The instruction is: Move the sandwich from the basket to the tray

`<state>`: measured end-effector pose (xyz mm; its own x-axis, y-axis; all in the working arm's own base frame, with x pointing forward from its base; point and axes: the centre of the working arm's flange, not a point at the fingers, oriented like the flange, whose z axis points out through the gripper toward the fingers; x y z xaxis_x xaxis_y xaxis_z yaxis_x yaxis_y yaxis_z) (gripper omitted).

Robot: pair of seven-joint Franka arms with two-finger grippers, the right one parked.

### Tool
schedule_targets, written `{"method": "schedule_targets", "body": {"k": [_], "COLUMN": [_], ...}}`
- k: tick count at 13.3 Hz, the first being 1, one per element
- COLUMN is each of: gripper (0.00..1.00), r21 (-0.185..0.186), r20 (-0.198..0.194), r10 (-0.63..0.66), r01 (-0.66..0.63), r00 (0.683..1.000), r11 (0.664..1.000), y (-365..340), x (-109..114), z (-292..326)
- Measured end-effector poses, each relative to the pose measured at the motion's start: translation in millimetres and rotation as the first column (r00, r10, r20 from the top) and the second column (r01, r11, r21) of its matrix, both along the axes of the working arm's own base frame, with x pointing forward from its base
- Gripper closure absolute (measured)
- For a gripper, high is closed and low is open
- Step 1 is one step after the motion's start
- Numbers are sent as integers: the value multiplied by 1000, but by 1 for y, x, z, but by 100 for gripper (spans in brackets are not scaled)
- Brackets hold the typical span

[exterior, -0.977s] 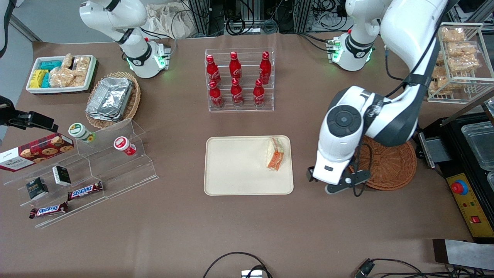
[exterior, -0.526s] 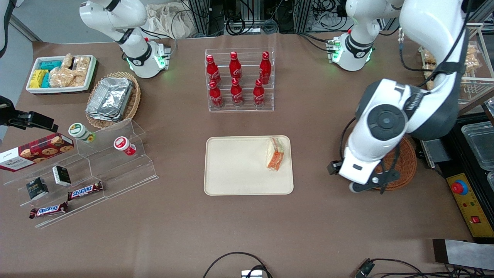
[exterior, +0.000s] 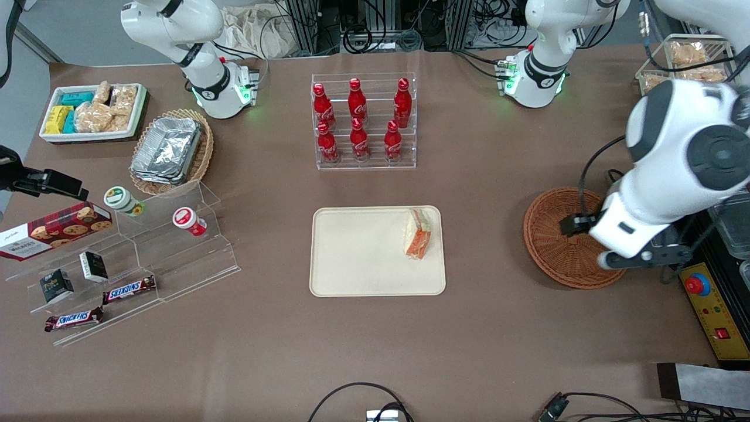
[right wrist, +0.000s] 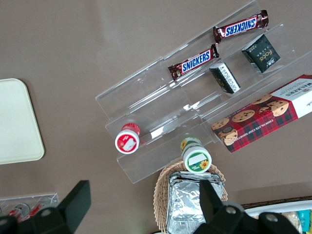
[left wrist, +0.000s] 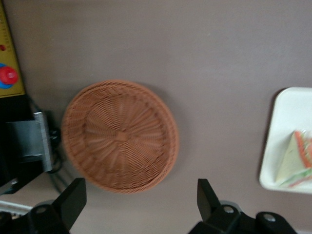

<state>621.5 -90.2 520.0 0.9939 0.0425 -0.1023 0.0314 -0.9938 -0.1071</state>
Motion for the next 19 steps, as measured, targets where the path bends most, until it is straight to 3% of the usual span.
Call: {"method": "schedule_targets", "body": {"k": [4,7,14,19], "gripper": [0,0,0,0], "r21": [-34,-30,-32,-42], "r20": [-25,-17,44,18], "r10": [-66,-73,-94,-96], "r01": [65,72,95,97], "r00": [998,997,995,995], "r11": [997,997,995,994], "y": [65,68,82,79], "x": [-27,-49,-83,-95], "z": [50,82,128,118]}}
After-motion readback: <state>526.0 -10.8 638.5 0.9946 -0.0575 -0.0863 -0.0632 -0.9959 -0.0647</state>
